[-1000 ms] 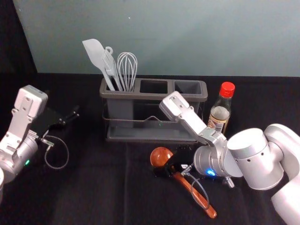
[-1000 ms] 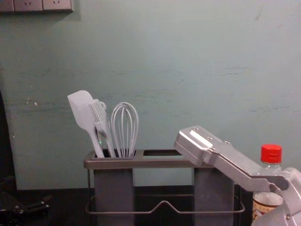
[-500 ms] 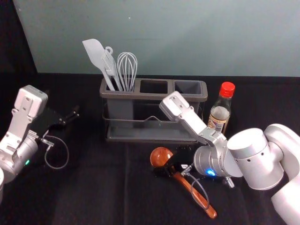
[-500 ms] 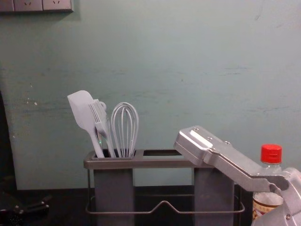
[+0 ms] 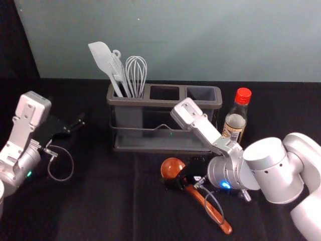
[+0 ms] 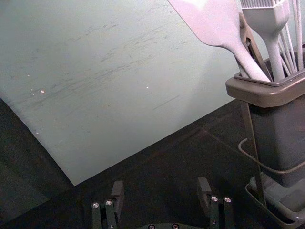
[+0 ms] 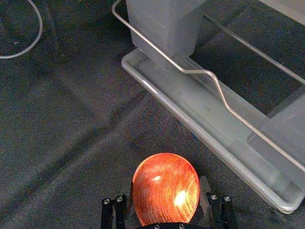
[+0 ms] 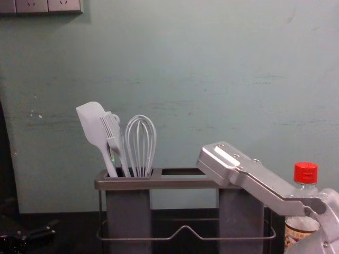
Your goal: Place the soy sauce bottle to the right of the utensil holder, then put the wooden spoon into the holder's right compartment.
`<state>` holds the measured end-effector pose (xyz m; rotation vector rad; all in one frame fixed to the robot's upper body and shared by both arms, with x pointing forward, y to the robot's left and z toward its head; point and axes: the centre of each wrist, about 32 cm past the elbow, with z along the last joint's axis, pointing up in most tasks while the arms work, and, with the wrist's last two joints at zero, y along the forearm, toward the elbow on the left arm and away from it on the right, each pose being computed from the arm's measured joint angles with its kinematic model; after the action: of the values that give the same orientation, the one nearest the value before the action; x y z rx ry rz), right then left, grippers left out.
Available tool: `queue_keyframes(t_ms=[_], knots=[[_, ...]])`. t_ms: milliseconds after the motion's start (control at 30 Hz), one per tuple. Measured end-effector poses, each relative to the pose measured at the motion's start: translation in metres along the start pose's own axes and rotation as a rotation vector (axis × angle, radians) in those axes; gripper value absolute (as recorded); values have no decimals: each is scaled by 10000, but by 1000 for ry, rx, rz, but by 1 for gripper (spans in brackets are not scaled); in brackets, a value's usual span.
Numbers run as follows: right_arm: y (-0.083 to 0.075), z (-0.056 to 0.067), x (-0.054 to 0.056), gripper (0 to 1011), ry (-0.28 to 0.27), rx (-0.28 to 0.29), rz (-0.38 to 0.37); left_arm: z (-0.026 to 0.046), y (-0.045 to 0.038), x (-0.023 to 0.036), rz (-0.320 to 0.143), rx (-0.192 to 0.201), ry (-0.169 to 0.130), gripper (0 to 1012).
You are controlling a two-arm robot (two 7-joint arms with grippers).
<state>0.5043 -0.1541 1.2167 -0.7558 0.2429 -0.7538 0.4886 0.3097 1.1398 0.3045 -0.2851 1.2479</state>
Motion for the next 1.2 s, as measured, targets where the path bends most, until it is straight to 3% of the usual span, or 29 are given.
queue_keyframes(t_ms=[267, 500, 833, 1200], knots=[[-98, -45, 4, 837, -18, 44, 13, 0, 0, 0, 0, 0, 0, 1005], [-331, -58, 3, 837, -23, 126, 45, 0, 0, 0, 0, 0, 0, 1005], [-772, -86, -20, 837, -51, 312, 31, 0, 0, 0, 0, 0, 0, 1005], [-1122, -138, 6, 837, -58, 541, -72, 0, 0, 0, 0, 0, 0, 1005]])
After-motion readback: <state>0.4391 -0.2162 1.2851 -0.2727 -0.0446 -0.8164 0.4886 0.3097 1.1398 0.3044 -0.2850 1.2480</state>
